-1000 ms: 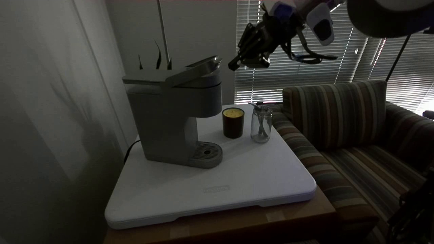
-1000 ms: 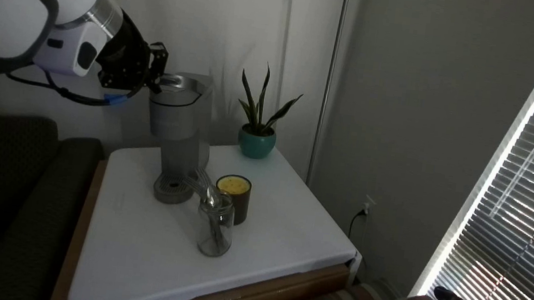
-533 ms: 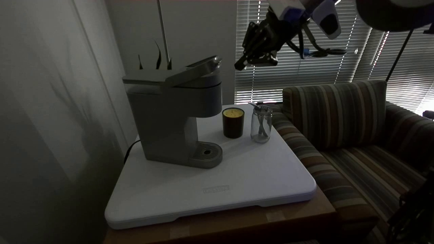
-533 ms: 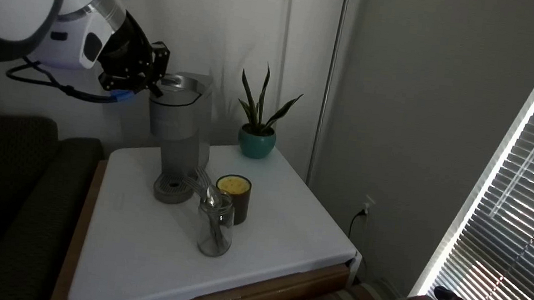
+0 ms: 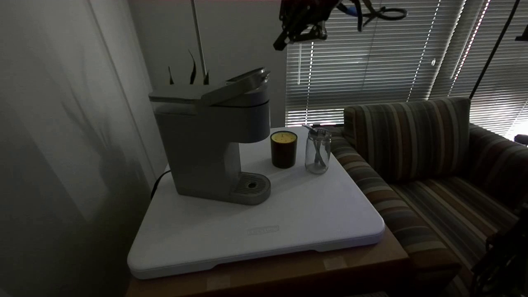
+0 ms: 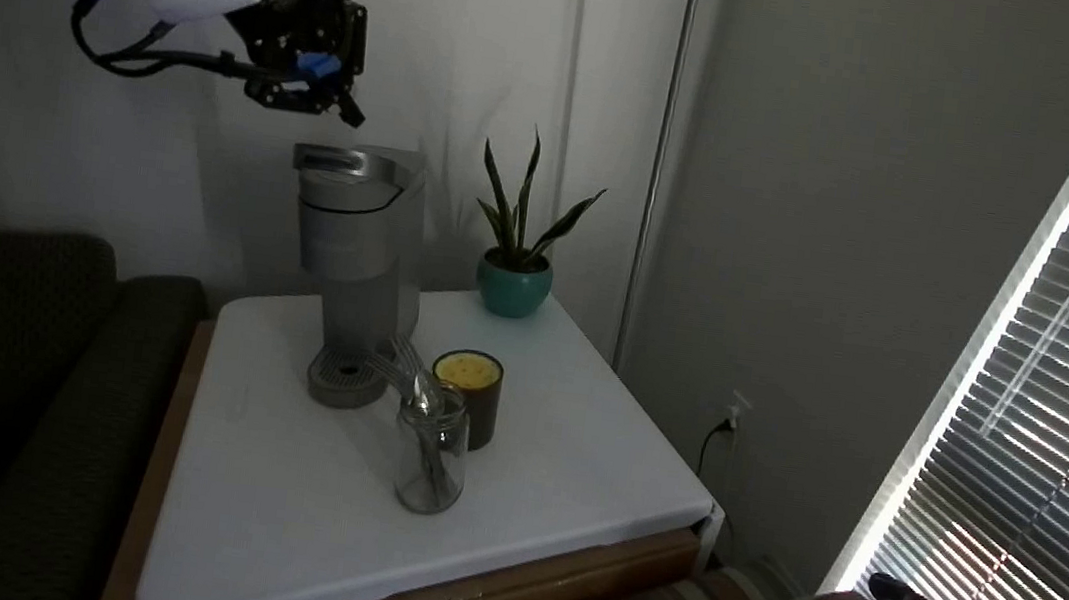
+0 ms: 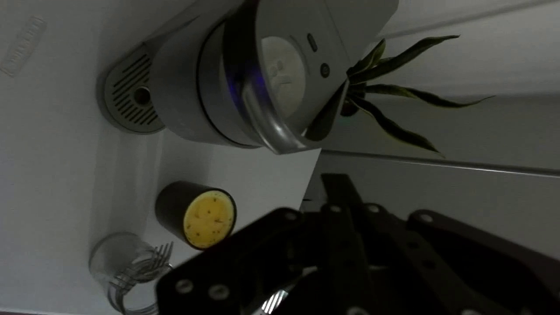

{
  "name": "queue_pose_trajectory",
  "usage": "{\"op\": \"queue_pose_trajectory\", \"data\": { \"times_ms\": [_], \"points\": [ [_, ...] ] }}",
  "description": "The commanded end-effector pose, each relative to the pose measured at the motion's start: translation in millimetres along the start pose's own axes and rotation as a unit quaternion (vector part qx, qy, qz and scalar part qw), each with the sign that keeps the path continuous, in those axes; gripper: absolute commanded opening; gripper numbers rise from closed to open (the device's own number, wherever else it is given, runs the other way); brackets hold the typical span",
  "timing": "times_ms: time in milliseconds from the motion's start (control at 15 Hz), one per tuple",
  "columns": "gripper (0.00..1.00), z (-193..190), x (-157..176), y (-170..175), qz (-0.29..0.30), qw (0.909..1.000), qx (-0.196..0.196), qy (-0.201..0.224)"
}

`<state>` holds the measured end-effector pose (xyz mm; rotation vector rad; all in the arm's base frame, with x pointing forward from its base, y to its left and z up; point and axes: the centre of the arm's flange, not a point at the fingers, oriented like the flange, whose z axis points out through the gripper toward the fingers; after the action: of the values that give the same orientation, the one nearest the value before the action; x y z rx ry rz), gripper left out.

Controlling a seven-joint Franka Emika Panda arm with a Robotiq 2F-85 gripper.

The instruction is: Close the coffeemaker then open it

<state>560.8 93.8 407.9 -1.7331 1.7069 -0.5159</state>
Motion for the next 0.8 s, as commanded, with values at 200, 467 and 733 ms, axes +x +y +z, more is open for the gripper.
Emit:
{"op": "queue_pose_trajectory", "data": {
  "times_ms": [200, 467, 733],
  "points": [
    [0.00, 5, -19, -35, -0.015, 0.9991, 0.028, -0.027],
    [0.00, 19, -37, -29, -0.020, 0.9985, 0.010, -0.050],
    [0.00, 32, -44, -11, -0.013, 0.9977, -0.010, -0.065]
  ]
}}
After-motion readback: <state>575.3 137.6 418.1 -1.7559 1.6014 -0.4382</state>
